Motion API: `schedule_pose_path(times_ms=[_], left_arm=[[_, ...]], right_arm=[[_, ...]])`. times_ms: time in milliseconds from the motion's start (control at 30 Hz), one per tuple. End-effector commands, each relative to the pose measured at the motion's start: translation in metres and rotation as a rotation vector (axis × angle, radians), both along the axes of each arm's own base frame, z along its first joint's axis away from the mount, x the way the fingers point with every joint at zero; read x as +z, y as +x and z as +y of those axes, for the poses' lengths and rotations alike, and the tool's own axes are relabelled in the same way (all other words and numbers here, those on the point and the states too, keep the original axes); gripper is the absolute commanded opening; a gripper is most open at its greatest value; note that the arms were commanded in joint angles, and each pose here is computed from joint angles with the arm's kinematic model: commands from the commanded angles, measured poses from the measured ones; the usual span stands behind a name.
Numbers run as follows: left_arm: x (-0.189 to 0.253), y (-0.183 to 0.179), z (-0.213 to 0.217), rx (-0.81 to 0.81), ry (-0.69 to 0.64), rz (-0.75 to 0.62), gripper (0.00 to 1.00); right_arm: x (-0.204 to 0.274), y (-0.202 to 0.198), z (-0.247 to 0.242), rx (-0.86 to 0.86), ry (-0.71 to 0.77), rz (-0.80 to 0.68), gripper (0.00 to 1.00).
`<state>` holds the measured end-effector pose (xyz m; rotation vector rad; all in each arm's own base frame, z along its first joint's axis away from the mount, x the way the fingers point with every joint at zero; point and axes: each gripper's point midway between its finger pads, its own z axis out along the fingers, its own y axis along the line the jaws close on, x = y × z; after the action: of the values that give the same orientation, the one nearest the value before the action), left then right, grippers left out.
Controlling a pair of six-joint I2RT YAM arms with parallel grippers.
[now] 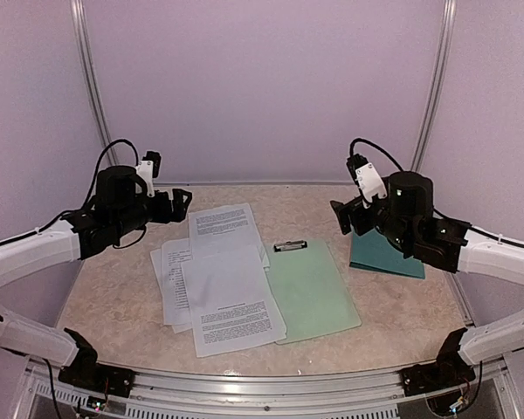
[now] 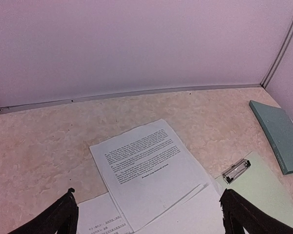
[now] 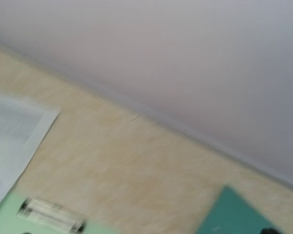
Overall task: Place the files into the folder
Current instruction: Pick up the file from the center of the board.
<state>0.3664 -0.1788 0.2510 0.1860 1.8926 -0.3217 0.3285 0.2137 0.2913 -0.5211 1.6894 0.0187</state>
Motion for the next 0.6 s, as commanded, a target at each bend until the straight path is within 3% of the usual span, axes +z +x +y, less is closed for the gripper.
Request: schedule_pose_path(times_ms=[0, 300, 567], left_arm=[[-0.027, -0.004, -0.029, -0.121, 0.025, 0.135, 0.99], [-0.05, -0.009, -0.047, -0.157, -0.013, 0.191, 0.99], [-0.079, -0.028, -0.048, -0.111, -0.108, 0.321, 0.99]], right_arm=[[-0.045, -0.005, 0.029, 0.085, -0.124, 0.114, 0.99], [-0.1, -0.012, 0.076, 0.353, -0.233, 0.217, 0.99], [-0.108, 0.025, 0.094, 0.435, -0.138, 0.321, 0.97]])
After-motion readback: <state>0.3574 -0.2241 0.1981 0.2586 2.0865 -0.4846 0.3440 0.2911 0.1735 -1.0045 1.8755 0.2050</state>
